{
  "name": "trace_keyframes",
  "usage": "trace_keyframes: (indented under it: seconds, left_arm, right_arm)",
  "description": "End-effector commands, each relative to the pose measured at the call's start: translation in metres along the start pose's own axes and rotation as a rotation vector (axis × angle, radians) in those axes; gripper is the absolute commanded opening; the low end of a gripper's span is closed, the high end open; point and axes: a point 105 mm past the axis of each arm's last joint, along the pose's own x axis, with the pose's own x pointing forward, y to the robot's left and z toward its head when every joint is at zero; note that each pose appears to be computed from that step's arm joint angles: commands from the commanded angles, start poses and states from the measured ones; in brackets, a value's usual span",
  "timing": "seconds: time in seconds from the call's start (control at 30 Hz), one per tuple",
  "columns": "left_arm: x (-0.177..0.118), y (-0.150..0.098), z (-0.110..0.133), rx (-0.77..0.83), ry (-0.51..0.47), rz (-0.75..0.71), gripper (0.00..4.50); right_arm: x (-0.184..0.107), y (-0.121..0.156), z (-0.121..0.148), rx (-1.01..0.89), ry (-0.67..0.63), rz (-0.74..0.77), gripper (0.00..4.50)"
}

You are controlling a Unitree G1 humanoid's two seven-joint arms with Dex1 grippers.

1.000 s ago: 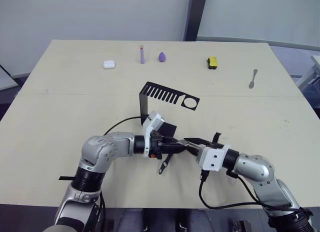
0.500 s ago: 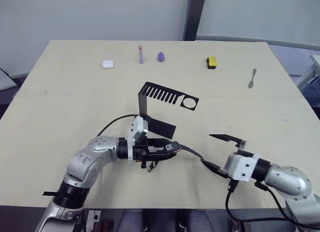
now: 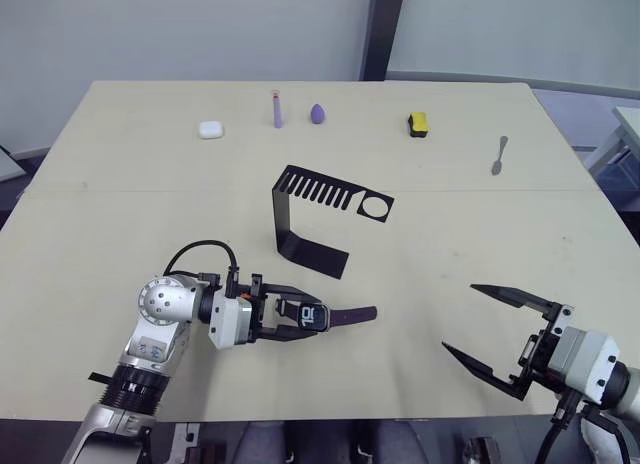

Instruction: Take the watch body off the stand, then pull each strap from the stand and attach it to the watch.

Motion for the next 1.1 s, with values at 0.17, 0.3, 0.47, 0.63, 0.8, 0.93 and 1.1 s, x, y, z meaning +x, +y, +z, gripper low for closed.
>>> trace_keyframes:
  seconds: [0.17,0.3,0.47,0.63,0.8,0.93,1.1]
  left_arm:
    - [0.02,0.005,0.016,-0.17,-0.045,-0.031,1.59]
    - [0.043,0.001,0.0,-0.381,0.031,-0.048,1.59]
    - [0.06,-0.011,-0.034,-0.411,0.207,-0.071,1.59]
    - [0.047,-0.014,-0.054,-0.418,0.339,-0.03,1.59]
    - [0.037,-0.008,-0.058,-0.438,0.348,0.07,1.59]
    - [0.04,-0.009,-0.056,-0.448,0.311,0.078,1.59]
    - [0.026,-0.001,-0.05,-0.404,0.279,0.138,4.01]
  right_arm:
    - [0.002,0.0,0.008,-0.019,-0.038,-0.012,4.48]
    - [0.004,-0.001,0.006,-0.009,-0.041,0.005,4.48]
    - [0.01,0.002,0.004,0.007,-0.042,0.041,4.48]
    - [0.009,0.005,0.0,0.042,-0.024,0.054,4.48]
    - [0.01,0.009,-0.003,0.08,-0.004,0.086,4.48]
    - [0.011,0.008,-0.008,0.089,0.023,0.111,4.48]
    - [0.002,-0.005,-0.014,0.071,0.054,0.116,4.5]
